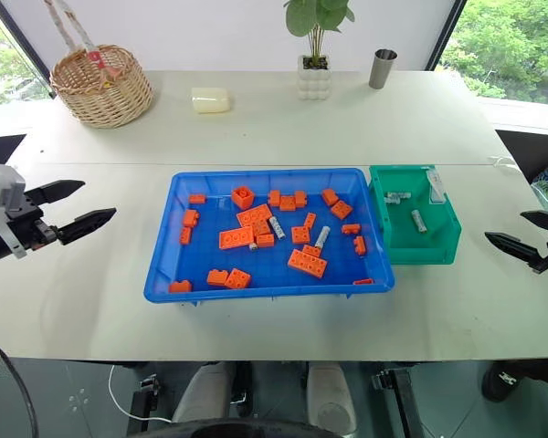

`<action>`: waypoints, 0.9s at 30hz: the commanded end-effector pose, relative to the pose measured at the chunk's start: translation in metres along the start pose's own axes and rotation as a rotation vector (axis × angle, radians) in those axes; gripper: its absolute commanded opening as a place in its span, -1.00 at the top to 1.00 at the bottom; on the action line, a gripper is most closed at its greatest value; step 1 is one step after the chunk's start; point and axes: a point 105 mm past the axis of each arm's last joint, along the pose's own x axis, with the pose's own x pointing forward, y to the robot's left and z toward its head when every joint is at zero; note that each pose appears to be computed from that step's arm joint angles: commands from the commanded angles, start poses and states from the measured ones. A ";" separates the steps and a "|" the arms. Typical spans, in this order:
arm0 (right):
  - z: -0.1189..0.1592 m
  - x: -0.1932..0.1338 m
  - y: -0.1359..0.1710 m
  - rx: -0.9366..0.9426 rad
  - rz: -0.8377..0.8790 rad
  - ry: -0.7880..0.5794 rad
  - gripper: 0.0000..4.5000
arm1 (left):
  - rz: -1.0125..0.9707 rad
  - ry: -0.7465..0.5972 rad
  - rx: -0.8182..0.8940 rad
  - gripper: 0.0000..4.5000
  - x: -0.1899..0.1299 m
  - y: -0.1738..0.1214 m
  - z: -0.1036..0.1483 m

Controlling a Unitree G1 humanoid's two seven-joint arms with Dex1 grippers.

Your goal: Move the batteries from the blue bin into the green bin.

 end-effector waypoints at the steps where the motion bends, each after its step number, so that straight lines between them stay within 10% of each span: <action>1: 0.018 -0.003 -0.004 -0.025 -0.026 -0.070 -0.99 | -0.014 -0.013 0.039 -1.00 0.000 -0.001 0.009; 20: 0.034 0.002 -0.018 -0.044 -0.062 -0.083 -0.99 | -0.042 -0.007 0.012 -1.00 0.000 -0.011 0.006; 27: 0.108 0.022 0.025 -0.216 0.192 -0.175 -0.99 | -0.239 0.015 0.043 -1.00 0.004 -0.035 0.024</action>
